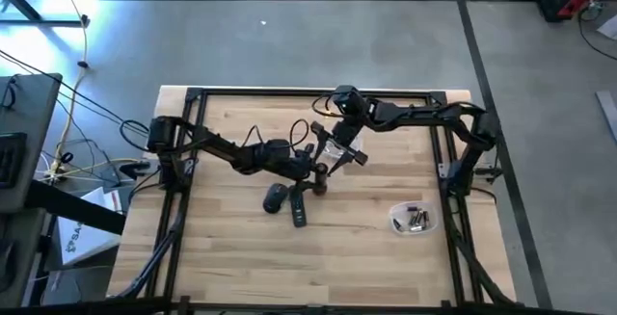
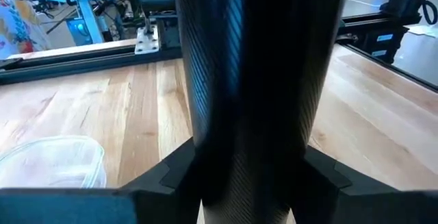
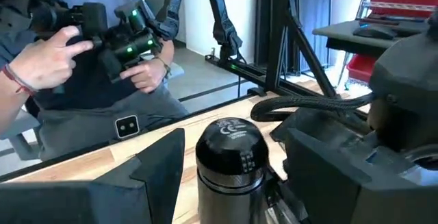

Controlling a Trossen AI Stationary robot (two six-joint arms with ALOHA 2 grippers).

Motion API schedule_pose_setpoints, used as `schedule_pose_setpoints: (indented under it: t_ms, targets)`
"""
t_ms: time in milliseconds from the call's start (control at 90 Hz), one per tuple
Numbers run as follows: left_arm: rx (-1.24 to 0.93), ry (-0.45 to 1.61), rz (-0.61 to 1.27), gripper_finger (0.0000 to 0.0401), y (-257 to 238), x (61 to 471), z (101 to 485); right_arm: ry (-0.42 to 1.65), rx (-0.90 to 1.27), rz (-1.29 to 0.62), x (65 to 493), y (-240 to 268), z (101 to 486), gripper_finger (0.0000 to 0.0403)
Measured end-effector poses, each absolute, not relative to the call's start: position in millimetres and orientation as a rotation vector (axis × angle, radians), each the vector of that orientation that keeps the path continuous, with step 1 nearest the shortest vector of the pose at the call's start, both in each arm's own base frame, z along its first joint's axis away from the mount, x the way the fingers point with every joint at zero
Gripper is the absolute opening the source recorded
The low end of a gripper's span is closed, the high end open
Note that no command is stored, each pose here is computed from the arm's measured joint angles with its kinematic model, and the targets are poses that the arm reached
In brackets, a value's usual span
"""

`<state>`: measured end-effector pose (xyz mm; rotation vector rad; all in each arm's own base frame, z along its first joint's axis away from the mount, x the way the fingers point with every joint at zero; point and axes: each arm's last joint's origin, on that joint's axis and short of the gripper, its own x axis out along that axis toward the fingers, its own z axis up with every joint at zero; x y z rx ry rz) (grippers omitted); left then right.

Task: Insert battery
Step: Close the flashlight battery compartment

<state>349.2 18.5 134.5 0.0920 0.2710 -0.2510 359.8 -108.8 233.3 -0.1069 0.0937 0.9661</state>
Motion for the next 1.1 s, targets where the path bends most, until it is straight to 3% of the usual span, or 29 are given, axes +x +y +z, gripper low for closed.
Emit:
schedule_pose_setpoints:
  t_ms: [889, 1100]
  targets:
    - [0.092, 0.272, -0.251, 0.0145, 18, 349, 134, 0.131, -0.094, 0.946, 364, -100, 230, 0.0221]
    - [0.092, 0.272, -0.251, 0.0145, 18, 349, 134, 0.126, -0.091, 0.964, 365, -97, 231, 0.0188]
